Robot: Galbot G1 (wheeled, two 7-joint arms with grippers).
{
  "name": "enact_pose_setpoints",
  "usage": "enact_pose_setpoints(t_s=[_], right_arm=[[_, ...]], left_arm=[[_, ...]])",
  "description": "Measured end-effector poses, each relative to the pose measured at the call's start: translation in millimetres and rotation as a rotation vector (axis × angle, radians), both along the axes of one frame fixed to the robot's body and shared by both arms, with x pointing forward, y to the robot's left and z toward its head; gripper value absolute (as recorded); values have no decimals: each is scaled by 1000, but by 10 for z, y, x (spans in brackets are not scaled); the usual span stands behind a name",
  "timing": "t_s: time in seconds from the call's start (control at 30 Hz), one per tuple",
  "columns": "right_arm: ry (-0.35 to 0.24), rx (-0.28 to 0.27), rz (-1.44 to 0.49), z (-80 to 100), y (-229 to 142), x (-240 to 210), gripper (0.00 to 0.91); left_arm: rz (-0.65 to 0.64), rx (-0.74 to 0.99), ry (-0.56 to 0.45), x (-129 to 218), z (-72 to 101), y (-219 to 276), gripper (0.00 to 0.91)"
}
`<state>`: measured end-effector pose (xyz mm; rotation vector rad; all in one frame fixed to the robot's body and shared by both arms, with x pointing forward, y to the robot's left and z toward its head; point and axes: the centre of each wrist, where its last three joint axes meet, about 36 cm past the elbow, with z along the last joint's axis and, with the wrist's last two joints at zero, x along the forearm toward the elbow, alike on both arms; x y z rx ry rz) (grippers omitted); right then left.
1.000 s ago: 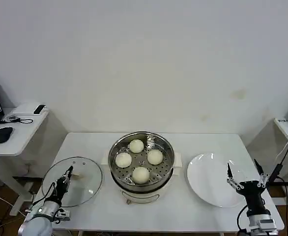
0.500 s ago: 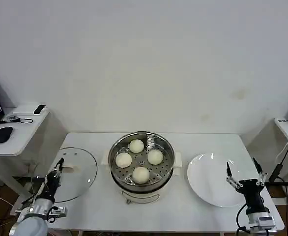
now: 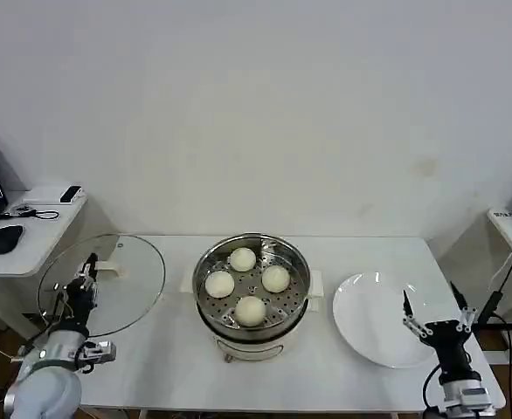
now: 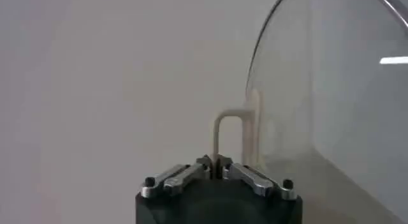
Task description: Take steamed baozi put them in steamer then cover it.
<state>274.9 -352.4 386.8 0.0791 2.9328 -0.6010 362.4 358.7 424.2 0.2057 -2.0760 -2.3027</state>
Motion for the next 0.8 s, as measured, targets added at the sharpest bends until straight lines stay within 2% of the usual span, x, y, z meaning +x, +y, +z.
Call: enact_pose_setpoints(t_s=[0.2, 0.47, 0.8], right_arm=[[-5, -2, -2, -18, 5, 9, 907], [3, -7, 1, -42, 9, 2, 907], [14, 10, 11, -122, 113, 60, 907]], left_arm=[[-27, -37, -23, 52, 206, -255, 0], [-72, -84, -19, 156, 301, -680, 0], [-106, -121, 6, 303, 334, -1298, 0]])
